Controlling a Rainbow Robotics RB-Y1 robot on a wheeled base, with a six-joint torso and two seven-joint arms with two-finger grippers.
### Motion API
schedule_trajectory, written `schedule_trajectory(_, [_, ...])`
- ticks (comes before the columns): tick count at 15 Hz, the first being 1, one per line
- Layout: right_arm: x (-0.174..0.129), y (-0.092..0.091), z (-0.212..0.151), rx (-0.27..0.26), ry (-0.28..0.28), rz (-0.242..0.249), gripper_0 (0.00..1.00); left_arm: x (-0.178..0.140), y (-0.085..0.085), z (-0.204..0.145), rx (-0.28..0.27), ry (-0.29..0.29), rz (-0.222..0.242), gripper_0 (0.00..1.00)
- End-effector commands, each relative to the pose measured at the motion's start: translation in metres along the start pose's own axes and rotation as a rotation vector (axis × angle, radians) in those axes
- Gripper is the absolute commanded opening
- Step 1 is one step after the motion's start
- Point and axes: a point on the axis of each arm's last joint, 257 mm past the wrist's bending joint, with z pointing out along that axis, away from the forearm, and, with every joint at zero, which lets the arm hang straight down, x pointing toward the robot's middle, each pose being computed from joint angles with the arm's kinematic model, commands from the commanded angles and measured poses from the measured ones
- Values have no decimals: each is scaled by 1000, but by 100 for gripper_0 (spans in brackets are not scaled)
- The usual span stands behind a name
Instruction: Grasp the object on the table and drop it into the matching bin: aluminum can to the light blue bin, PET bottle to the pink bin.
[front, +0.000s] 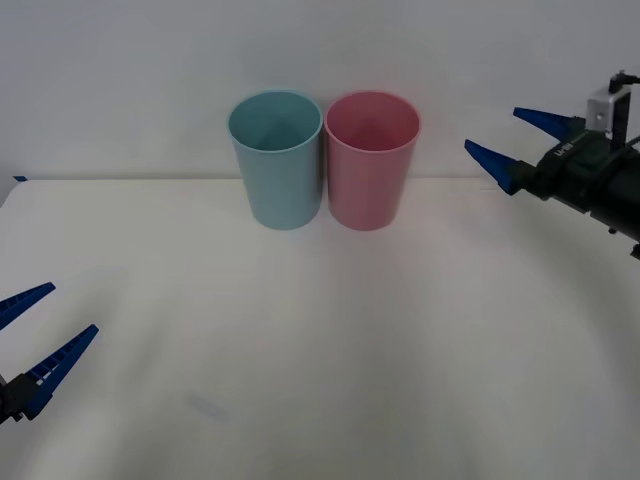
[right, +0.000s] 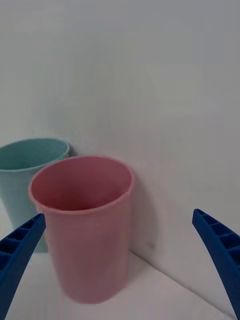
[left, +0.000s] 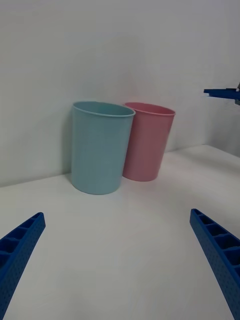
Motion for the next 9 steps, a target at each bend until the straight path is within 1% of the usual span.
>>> schedule_trajectory(1, [22, -5, -45, 34, 17, 1, 100, 0, 0, 0, 0, 0, 0, 100])
schedule_trajectory(3, [40, -11, -76, 57, 40, -53, 100, 0, 0, 0, 0, 0, 0, 100])
schedule_trajectory(4, [51, -12, -92, 63, 58, -67, 100, 0, 0, 0, 0, 0, 0, 100])
schedule_trajectory(5, [59, -11, -105, 61, 69, -71, 100, 0, 0, 0, 0, 0, 0, 100])
schedule_trajectory(9, [87, 7, -161, 35, 104, -11, 100, 0, 0, 0, 0, 0, 0, 100])
